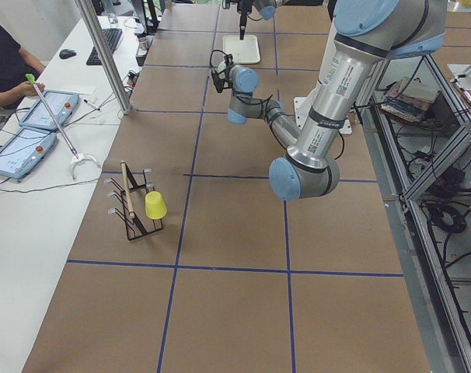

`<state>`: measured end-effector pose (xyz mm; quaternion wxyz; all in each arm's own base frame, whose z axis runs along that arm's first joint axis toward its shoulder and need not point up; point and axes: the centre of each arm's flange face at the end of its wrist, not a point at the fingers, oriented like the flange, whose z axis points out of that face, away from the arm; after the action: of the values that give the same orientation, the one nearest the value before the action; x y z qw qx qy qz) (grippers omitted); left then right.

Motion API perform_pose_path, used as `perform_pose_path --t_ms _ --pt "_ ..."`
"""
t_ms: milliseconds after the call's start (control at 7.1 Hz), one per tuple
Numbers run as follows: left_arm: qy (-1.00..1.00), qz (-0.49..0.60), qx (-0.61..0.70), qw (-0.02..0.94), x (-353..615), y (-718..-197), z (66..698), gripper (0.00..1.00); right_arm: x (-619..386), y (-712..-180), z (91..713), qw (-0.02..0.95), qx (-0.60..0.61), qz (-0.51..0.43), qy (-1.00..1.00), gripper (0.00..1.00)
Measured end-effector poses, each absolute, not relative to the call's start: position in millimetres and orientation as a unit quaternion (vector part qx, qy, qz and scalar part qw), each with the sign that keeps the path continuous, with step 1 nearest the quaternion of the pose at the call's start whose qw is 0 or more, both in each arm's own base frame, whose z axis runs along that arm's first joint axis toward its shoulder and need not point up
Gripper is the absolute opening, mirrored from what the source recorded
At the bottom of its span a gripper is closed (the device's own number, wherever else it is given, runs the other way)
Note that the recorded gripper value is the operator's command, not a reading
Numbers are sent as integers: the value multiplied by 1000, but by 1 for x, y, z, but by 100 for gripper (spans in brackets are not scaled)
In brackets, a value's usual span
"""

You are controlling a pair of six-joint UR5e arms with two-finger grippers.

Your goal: Left arm grabs green cup and hands to right arm on tray

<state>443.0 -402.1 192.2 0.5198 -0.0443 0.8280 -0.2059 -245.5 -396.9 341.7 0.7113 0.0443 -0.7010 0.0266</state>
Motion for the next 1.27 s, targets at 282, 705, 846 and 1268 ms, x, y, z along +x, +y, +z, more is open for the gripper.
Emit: perform_pose_path --t_ms 282,705,846,1268 --pt "870 -206 -64 444 475 -359 208 15 -266 -381 345 635 11 51 -771 99" --pt "900 -194 -86 380 484 -332 212 15 -298 -337 324 505 -53 65 -859 99" --pt "905 -193 -100 366 483 -329 211 15 -310 -326 312 471 -65 59 -878 98" --pt "908 -194 -152 338 482 -318 199 15 -333 -306 289 408 -78 49 -908 95"
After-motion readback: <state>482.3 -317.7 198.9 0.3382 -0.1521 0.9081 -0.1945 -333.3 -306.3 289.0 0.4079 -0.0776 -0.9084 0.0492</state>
